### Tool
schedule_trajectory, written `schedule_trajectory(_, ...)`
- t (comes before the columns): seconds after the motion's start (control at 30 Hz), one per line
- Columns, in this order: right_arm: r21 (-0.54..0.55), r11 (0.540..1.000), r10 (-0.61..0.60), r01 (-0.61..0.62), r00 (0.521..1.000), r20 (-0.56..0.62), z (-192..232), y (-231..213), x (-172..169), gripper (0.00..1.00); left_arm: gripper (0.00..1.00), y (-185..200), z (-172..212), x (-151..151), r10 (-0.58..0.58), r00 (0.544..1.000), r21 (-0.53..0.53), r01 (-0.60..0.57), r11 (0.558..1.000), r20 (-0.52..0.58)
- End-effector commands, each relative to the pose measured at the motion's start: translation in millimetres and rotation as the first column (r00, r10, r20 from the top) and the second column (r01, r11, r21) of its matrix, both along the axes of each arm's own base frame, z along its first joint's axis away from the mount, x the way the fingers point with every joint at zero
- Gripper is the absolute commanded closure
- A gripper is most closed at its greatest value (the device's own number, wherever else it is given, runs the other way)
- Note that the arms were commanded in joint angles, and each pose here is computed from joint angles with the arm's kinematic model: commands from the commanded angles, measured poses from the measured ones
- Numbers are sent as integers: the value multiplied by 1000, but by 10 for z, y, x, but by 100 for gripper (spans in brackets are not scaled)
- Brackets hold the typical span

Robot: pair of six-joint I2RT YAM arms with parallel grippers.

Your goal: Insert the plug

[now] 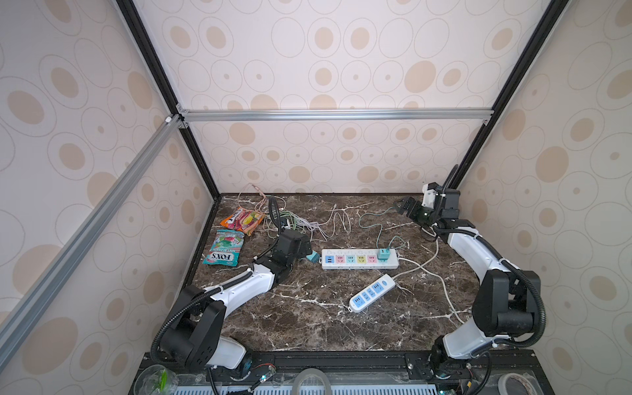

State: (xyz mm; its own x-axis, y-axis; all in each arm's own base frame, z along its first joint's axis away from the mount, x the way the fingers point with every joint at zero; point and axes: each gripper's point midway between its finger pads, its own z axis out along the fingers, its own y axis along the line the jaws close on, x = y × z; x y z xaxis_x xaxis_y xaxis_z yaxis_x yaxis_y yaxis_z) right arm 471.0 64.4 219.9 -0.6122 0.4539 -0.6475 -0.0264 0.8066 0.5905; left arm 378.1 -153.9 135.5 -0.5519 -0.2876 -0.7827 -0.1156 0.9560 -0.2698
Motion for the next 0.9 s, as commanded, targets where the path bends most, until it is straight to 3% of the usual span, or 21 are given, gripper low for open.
schedule_trajectory(0.0, -7, 1000, 26, -25, 996, 82, 229, 93, -85, 1, 2, -33, -142, -107, 96, 990, -79, -105, 991, -105)
schedule_trajectory(0.2, -17, 998, 64, -64, 998, 23, 113, 138, -176, 1, 2, -273, -286, -144, 70, 983, -172, -99, 980, -167)
schedule_trajectory(0.33, -11, 996, 84, -84, 996, -6, 89, 166, -252, 1, 4, -306, -406, -125, 133, 964, -192, -178, 965, -228)
schedule_trajectory(0.47, 6, 991, 134, -134, 991, -7, 121, 250, -339, 1, 15, -445, -595, -56, 152, 935, -183, -219, 958, -320)
schedule_trajectory(0.87, -74, 983, 167, -170, 985, -45, 13, 224, -499, 1, 21, -623, -893, 98, 217, 886, -143, -297, 944, -410)
